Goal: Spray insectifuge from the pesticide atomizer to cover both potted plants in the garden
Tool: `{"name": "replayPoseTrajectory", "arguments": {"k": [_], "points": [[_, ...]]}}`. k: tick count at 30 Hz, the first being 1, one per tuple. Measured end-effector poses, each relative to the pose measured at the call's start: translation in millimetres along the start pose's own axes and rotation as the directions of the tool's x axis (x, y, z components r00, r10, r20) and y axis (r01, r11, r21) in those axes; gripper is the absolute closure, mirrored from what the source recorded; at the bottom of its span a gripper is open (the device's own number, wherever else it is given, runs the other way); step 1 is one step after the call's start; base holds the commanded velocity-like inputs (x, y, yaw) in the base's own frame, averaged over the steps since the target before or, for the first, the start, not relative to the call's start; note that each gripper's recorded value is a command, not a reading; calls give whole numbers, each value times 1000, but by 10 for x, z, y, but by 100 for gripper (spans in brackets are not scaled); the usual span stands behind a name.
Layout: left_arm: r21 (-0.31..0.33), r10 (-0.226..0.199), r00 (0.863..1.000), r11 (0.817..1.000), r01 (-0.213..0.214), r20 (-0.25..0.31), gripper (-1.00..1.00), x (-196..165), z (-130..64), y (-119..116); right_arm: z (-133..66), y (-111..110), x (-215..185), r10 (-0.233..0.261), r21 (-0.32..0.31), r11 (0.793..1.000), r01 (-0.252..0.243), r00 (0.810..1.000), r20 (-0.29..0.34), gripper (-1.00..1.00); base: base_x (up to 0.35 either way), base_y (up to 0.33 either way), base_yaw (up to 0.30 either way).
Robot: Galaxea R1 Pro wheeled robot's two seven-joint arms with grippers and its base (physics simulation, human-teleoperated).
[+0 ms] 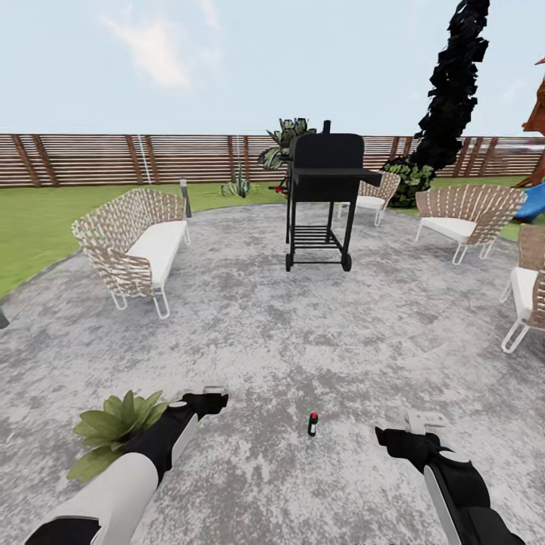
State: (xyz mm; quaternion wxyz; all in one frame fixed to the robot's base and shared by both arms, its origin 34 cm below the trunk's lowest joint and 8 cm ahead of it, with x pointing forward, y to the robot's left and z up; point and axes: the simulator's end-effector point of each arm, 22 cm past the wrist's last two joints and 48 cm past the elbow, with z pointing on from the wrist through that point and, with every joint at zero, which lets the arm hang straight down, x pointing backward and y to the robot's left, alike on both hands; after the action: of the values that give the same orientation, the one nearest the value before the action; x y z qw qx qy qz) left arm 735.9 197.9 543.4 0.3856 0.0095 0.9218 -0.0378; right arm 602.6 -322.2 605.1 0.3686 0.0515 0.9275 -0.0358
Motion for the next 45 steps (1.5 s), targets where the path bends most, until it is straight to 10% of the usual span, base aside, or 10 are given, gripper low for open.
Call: {"name": "replayPoseTrajectory", "arguments": {"k": [38, 45], "points": [[-10, 8, 1000, 1000, -8, 1, -100, -6, 0, 36, 1, 54, -7, -10, -9, 1000, 10, 1000, 3, -100, 48, -102, -4], [-18, 8, 996, 1000, -7, 92, -100, -743, -14, 53, 4, 22, 0, -13, -2, 1000, 13, 1000, 1, -100, 4, -2, 0]]}}
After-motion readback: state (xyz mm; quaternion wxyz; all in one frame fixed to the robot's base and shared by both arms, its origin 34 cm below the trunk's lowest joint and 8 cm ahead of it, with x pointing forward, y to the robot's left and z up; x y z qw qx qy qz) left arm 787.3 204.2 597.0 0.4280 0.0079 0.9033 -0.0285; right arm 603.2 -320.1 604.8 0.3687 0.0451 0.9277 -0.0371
